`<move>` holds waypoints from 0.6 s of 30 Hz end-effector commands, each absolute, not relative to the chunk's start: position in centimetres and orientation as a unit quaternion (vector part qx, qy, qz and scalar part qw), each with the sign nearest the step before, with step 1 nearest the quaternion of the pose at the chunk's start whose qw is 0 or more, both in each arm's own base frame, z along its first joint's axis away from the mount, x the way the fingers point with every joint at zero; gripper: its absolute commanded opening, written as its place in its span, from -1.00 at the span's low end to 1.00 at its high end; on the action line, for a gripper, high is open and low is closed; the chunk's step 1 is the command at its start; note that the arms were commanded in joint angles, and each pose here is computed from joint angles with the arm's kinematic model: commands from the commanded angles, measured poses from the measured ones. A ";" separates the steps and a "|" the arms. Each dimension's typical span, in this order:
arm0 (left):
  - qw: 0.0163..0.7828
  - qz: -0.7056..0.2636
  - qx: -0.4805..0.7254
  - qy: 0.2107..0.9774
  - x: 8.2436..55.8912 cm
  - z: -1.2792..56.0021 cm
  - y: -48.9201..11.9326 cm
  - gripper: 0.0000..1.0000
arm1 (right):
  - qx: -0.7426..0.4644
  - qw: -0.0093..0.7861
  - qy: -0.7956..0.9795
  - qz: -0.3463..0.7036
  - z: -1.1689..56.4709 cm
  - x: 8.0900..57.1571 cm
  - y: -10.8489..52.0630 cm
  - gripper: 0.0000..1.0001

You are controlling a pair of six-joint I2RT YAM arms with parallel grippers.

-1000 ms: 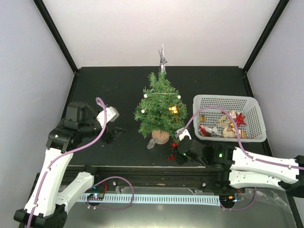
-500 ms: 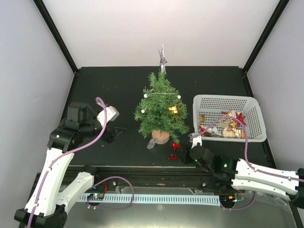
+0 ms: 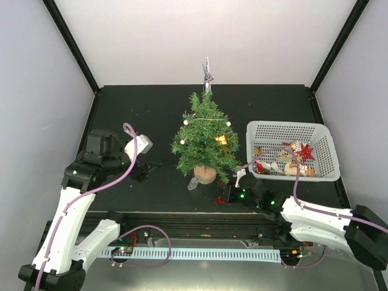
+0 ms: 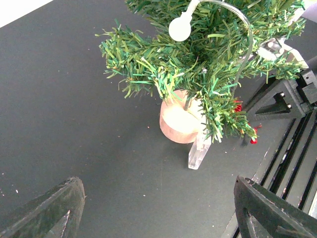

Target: Decorate the small christmas tree

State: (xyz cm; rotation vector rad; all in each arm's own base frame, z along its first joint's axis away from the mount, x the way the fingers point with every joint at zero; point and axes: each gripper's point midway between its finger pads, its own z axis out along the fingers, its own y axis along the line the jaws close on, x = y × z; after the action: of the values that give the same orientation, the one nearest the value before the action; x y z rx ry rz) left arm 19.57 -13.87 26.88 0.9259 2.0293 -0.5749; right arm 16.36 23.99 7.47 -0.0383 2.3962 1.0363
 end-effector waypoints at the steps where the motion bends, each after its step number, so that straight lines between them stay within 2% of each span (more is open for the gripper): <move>1: 0.419 -0.225 0.364 0.801 19.9 27.4 -13.8 0.65 | -0.046 0.270 0.856 0.439 10.2 16.9 26.9 -0.36; 18: 0.417 -0.225 0.364 0.802 20.7 27.4 -14.0 0.65 | -0.003 0.271 0.859 0.434 8.3 19.6 27.5 -0.47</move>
State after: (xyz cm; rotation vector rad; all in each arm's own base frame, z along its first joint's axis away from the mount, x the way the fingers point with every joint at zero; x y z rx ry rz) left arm 19.96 -13.93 26.79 0.9248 2.0316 -0.5750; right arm 18.39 26.83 7.28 -0.0499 2.3702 1.1179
